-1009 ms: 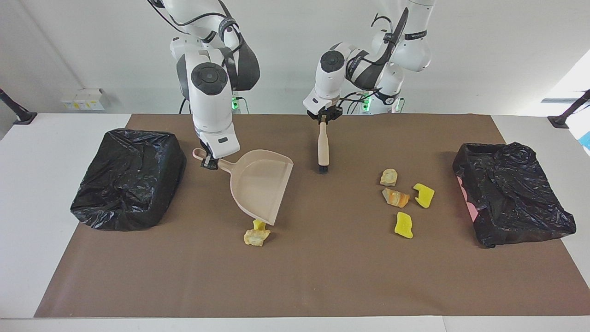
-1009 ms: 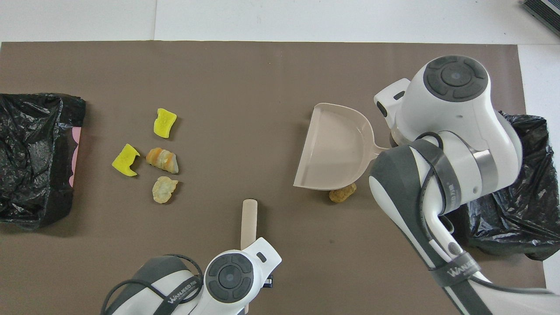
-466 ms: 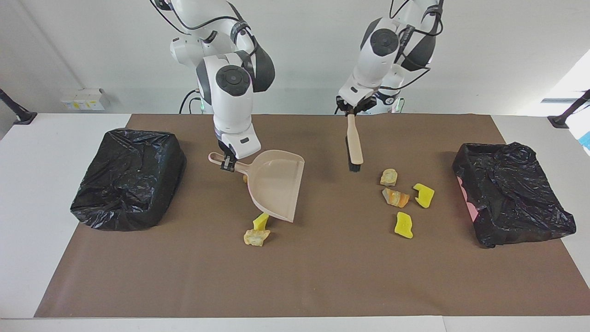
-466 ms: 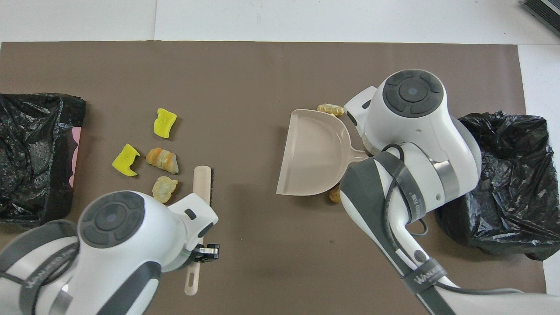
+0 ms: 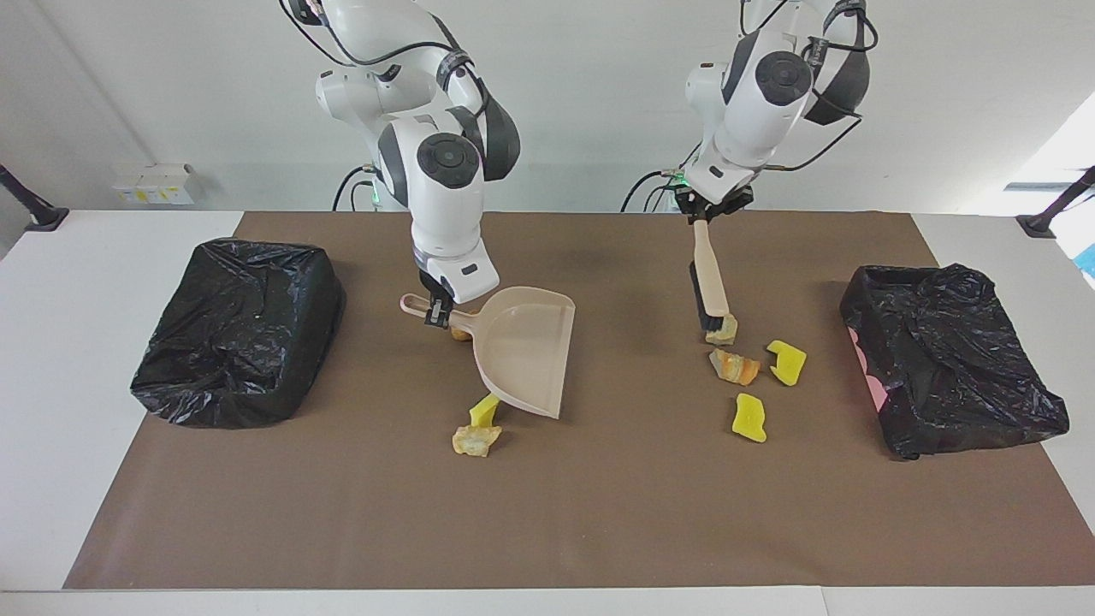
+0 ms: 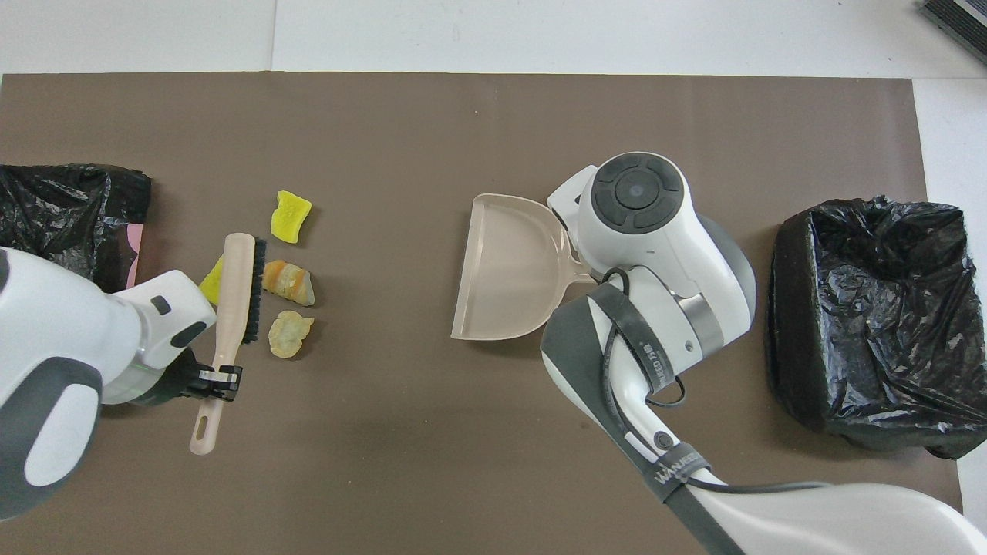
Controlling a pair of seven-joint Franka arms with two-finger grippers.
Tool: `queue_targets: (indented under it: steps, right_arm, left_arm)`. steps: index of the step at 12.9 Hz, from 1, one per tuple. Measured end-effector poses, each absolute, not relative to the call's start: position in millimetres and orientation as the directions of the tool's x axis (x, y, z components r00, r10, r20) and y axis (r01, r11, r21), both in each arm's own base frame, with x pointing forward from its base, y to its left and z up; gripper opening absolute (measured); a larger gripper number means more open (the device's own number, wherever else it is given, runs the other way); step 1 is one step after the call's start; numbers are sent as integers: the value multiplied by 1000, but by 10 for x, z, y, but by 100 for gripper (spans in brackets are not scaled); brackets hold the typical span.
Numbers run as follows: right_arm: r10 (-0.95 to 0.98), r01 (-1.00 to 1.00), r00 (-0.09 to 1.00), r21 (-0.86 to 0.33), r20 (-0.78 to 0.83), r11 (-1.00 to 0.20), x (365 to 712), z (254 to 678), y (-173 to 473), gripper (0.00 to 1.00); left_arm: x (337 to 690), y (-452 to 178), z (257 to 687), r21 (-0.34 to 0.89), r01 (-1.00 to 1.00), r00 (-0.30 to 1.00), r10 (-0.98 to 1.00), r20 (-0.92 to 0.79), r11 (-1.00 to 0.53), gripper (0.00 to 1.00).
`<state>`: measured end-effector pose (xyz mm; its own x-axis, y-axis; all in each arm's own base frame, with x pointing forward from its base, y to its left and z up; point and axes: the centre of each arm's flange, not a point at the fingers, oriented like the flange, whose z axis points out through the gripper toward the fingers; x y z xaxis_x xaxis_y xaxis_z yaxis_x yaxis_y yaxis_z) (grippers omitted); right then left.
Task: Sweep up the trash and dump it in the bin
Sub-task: 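Lift the beige brush with the left gripper toward the debris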
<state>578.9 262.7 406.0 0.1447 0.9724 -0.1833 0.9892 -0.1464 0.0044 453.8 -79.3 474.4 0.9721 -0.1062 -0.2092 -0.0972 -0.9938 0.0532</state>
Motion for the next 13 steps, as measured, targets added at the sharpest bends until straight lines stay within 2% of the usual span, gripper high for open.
queue_targets:
  steps: [3,6,9,13]
  right_arm:
    - [970,994,109,4,-216,-111,5769,3820,2787,31]
    - [971,994,106,13,-215,-106,5772,3817,2810,31]
    - [969,996,94,22,-230,-91,5763,3814,2830,31]
    - [968,996,91,21,-233,-89,5756,3792,2829,31]
  left_arm:
    - [4769,-160,4601,18,-116,980,-117,-163,-993,26]
    - [4921,210,4338,-40,-140,977,-131,-170,-989,26]
    - [5051,241,3838,-48,-126,970,-112,-218,-991,26]
    - [4868,31,3501,-73,-48,959,-26,-283,-996,26]
